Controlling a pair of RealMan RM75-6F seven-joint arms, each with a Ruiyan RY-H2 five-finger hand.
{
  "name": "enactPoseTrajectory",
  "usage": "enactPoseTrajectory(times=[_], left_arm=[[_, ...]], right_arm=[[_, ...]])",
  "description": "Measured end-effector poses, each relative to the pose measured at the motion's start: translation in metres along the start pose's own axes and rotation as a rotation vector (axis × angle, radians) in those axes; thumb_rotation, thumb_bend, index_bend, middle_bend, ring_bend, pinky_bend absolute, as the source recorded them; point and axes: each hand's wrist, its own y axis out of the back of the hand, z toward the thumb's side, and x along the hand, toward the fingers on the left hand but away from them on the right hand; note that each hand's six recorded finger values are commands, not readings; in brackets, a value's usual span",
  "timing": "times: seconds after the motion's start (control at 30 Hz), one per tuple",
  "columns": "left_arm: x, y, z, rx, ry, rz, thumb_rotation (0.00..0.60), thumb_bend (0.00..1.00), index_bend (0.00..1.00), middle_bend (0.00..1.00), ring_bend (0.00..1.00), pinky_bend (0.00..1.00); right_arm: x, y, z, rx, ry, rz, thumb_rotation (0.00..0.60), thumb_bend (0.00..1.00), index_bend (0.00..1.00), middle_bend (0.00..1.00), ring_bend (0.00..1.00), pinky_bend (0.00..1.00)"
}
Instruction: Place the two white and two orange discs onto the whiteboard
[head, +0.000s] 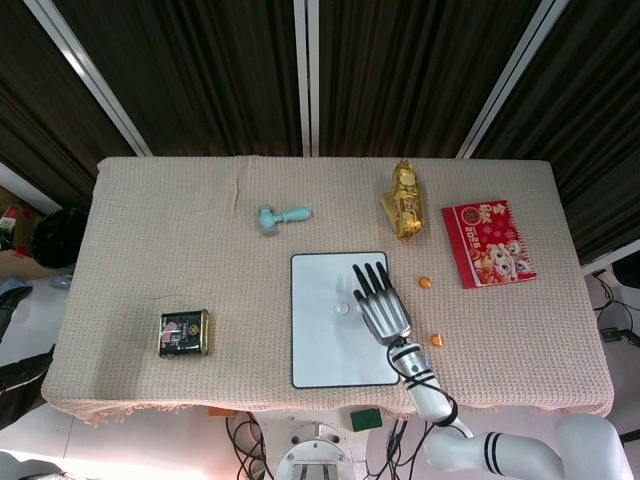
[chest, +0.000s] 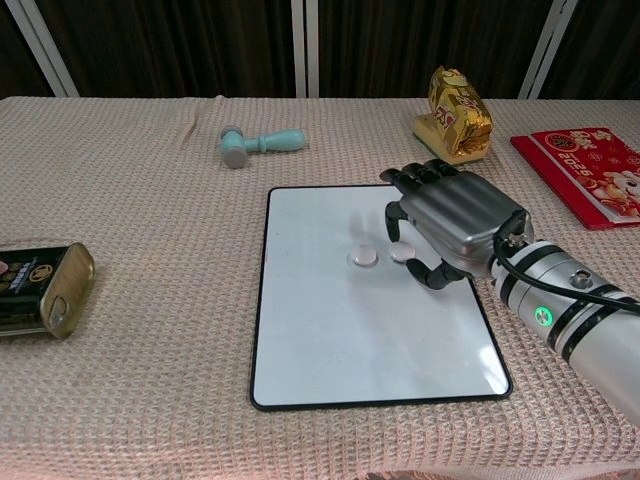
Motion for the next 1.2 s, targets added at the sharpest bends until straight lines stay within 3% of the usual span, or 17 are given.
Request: enactPoseTrajectory(times=[0.87,0.97,1.2], left_arm=[[0.000,0.000,0.000,-0.002,-0.003,-0.002,0.600,0.10,0.12,0.14,0.00,0.12],[0.000,0.000,0.000,-0.002,-0.001,-0.002,0.600,0.10,0.12,0.14,0.00,0.12],[0.001,-0.001,0.000,-0.001,-0.001,-0.004,0.600,0.10,0.12,0.14,0.00,0.12]], right_arm=[[-0.006,0.000,0.017,0.007,0.032,0.002,0.600,0.45,0.48,0.00,0.00,0.00],[-0.006,0.000,0.017,0.007,0.033,0.004,0.600,0.44,0.43,0.00,0.00,0.00],[-0.004,0.001,0.015,0.005,0.038,0.003,0.600,0.39,0.20,0.00,0.00,0.00]])
